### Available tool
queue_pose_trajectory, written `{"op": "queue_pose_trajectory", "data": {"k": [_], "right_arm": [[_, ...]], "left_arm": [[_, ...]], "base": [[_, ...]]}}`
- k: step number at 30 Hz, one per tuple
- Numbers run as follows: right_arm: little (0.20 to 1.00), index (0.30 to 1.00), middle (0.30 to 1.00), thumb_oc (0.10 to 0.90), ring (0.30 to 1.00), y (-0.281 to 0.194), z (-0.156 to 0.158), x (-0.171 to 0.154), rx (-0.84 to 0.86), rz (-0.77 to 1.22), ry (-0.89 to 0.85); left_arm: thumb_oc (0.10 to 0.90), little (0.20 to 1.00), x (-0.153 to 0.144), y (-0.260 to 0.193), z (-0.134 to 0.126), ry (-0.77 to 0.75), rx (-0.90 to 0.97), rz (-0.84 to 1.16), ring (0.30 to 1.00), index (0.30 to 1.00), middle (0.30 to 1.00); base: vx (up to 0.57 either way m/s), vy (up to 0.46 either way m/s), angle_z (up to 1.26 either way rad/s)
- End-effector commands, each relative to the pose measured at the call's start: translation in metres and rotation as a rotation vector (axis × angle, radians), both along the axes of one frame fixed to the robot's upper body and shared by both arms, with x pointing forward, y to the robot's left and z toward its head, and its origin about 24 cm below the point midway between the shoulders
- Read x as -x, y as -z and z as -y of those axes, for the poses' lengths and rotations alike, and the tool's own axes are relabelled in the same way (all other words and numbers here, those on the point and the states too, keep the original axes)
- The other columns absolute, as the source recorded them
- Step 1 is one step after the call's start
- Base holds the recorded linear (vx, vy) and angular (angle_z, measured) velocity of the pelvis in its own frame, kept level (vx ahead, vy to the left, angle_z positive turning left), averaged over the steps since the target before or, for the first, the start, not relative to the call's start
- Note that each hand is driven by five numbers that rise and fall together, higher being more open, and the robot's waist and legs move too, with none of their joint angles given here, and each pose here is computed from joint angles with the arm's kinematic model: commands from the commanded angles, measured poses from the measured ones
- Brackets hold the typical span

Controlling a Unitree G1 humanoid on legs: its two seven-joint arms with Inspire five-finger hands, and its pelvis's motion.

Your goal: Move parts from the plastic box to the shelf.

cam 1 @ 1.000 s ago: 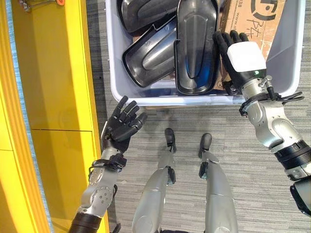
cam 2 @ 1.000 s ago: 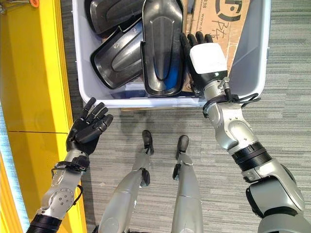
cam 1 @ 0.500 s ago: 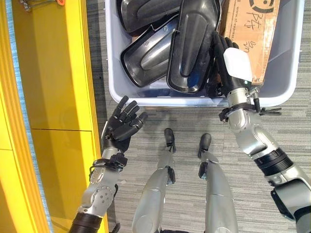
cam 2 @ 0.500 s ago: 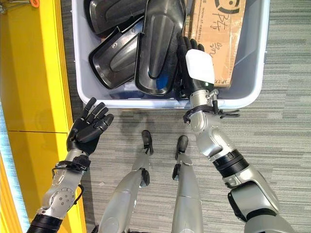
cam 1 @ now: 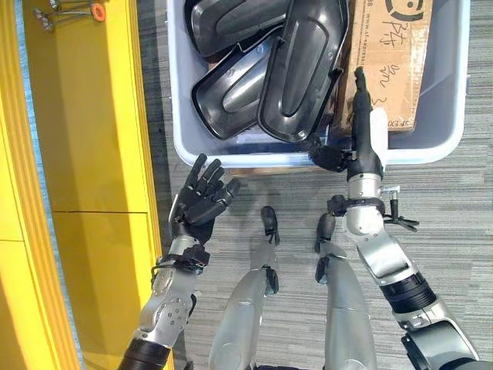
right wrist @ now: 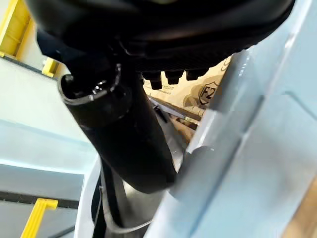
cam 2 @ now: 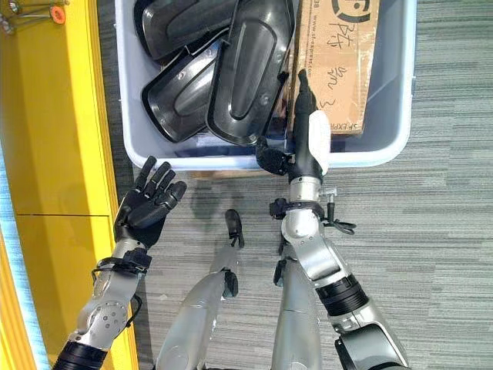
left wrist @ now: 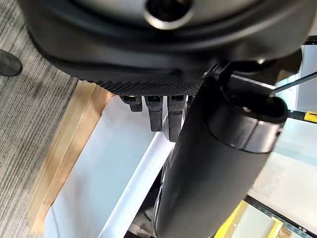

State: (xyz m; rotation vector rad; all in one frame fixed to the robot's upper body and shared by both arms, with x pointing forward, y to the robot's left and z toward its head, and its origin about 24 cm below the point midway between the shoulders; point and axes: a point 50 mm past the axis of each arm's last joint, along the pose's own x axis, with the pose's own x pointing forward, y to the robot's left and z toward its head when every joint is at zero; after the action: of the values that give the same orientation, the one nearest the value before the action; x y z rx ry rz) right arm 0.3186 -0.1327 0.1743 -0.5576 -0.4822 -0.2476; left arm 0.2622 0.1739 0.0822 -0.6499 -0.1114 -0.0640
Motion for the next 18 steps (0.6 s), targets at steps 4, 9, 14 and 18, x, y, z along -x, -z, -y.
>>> {"op": "queue_pose_trajectory", "data": {"k": [4, 9, 14, 18], "right_arm": [[1.000, 1.000, 1.000, 0.900, 1.000, -0.047, -0.028, 0.014, 0.099, 0.276, -0.126], [1.000, 1.000, 1.000, 0.900, 1.000, -0.055, -0.040, 0.013, 0.260, 0.290, -0.143], [1.000, 1.000, 1.000, 0.900, 1.000, -0.061, -0.045, 0.008, 0.401, 0.287, -0.127], [1.000, 1.000, 1.000, 0.900, 1.000, -0.069, -0.046, 0.003, 0.454, 0.297, -0.114]], "left_arm": [[0.900, 1.000, -0.001, -0.029, 0.028, 0.124, 0.022, 0.155, 1.000, 1.000, 1.000], [0.900, 1.000, -0.002, -0.031, 0.028, 0.132, 0.012, 0.159, 1.000, 1.000, 1.000], [0.900, 1.000, -0.003, -0.031, 0.027, 0.148, -0.001, 0.153, 1.000, 1.000, 1.000], [0.900, 1.000, -0.004, -0.030, 0.026, 0.158, -0.012, 0.145, 1.000, 1.000, 1.000]], "base": [[0.00, 0.000, 0.00], [0.00, 0.000, 0.00], [0.00, -0.013, 0.00], [0.00, -0.018, 0.01]]}}
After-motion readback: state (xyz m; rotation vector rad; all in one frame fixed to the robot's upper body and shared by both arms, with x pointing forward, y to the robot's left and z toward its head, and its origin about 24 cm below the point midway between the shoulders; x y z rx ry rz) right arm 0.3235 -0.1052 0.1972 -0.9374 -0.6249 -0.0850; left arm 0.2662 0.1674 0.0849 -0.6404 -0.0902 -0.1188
